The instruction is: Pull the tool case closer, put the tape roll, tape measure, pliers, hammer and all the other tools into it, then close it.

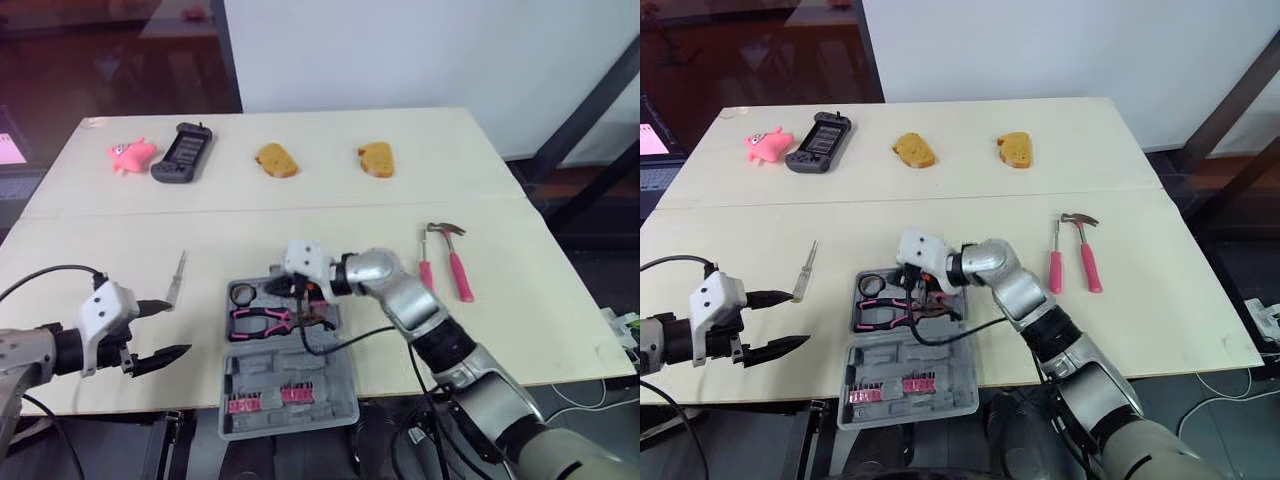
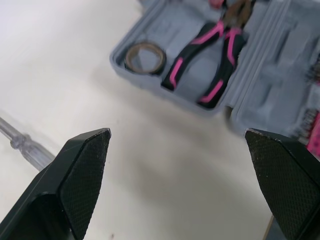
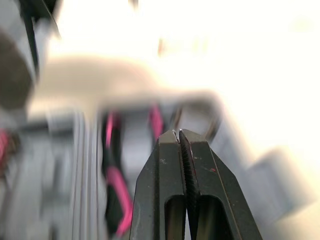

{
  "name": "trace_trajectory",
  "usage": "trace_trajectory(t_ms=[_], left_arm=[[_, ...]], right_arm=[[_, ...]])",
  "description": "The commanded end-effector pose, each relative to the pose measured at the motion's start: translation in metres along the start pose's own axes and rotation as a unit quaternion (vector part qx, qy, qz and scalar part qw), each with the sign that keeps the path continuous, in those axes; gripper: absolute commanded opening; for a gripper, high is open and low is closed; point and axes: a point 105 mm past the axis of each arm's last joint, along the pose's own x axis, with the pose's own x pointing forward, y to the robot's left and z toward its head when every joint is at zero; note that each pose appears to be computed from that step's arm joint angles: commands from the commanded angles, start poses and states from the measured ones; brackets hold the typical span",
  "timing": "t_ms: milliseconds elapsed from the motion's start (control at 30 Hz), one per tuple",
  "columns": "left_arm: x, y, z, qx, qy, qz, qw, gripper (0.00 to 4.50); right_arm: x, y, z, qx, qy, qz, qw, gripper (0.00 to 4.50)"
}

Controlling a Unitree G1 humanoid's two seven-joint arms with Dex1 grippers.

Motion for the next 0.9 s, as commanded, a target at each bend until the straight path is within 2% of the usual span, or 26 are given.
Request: trace_trajectory(t_ms=[33, 67, 167, 233, 300, 400, 633, 900], left_arm=[[-0.001, 0.002, -0.005, 0.004, 0.015, -0.009, 1.000, 4.50], [-0.001, 0.002, -0.008, -0.001, 0.020, -0.018, 1.000, 4.50], [0.002, -0.001, -0.013, -0.028, 0.021, -0.050, 0.998, 3.71], [0.005, -0.006, -0.007, -0.048, -0.010, -0.077, 0.996, 2.77], [0.010, -0.007, -0.011, -0.034, -0.005, -0.088, 0.996, 1.63], [0.019, -0.009, -0.015, -0.012, -0.008, -0.099, 0.995, 0.05], [0.040, -0.012, -0.032, 0.032, 0.006, -0.099, 0.995, 0.05], [0.061, -0.016, -0.035, 0.028, 0.001, -0.097, 0.995, 0.05]], right_arm=[[-0.035, 0.002, 0.002, -0.021, 0.023, 0.033, 0.999, 0.08], [-0.049, 0.003, -0.008, -0.025, 0.054, 0.045, 0.997, 0.08], [-0.079, 0.004, -0.030, -0.010, 0.110, 0.057, 0.992, 0.00], [-0.088, 0.005, -0.044, -0.008, 0.139, 0.055, 0.989, 0.00], [-0.098, 0.008, -0.064, -0.028, 0.187, 0.062, 0.980, 0.00], [-0.102, 0.018, -0.082, -0.015, 0.202, 0.075, 0.976, 0.00], [-0.099, 0.032, -0.104, -0.021, 0.224, 0.085, 0.971, 0.00], [-0.091, 0.039, -0.114, -0.014, 0.223, 0.085, 0.971, 0.00]])
